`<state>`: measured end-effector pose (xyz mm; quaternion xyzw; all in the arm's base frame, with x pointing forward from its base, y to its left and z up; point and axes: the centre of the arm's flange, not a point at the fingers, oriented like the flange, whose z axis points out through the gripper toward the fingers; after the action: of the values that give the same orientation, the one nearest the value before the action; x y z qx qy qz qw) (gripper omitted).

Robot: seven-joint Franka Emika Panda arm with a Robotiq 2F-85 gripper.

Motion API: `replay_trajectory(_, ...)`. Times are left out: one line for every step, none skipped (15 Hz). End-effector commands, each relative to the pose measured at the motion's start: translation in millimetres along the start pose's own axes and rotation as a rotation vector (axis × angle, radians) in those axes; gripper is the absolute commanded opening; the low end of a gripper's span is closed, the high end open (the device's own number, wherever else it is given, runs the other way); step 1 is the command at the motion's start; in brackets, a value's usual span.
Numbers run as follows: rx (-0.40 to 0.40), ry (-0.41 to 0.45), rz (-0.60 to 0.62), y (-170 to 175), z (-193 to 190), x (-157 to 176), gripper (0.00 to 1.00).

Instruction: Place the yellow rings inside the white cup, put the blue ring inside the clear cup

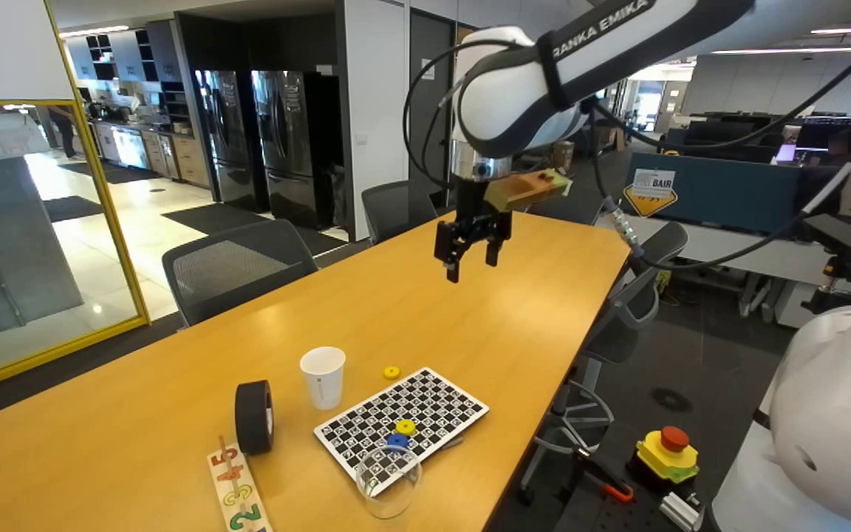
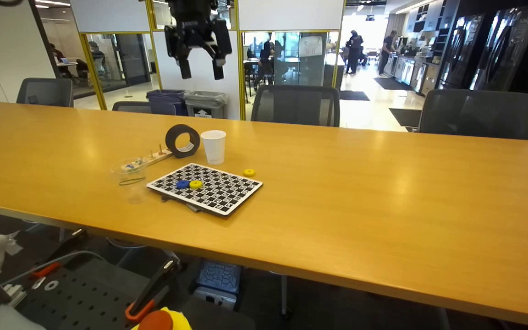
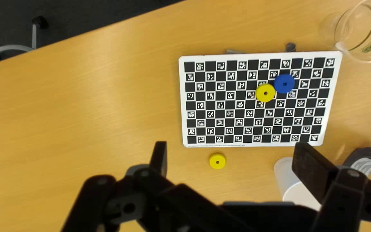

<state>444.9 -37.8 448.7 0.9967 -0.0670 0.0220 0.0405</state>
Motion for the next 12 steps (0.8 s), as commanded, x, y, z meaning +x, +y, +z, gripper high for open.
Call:
replay_trajectory(0.023,0.019,-0.034,-4.2,55.2,54.1,1.0)
replay_trajectory(0.023,0.025,-0.036,-4.4,74.5,64.3,1.0)
replay_trajectory(0.032,0.03,-0.043,-4.6,88.6,72.1,1.0)
replay_trajectory(0.038,0.032,-0.046,-4.1,105.3,81.9,1.0)
replay_trajectory(0.045,0.033,-0.053,-3.5,117.2,89.2,1.0)
replay_trajectory(0.053,0.028,-0.062,-1.8,129.8,98.9,1.0)
replay_trajectory(0.06,0.023,-0.073,-1.0,140.1,108.1,1.0)
replay_trajectory(0.064,0.011,-0.102,-0.1,148.4,121.3,1.0)
replay_trajectory(0.071,0.0,-0.132,0.6,154.8,129.6,1.0)
replay_trajectory(0.071,-0.01,-0.157,0.0,160.7,139.9,1.0)
replay_trajectory(0.073,-0.016,-0.182,-0.7,166.9,148.7,1.0)
replay_trajectory(0.073,-0.023,-0.199,-1.3,173.7,157.5,1.0)
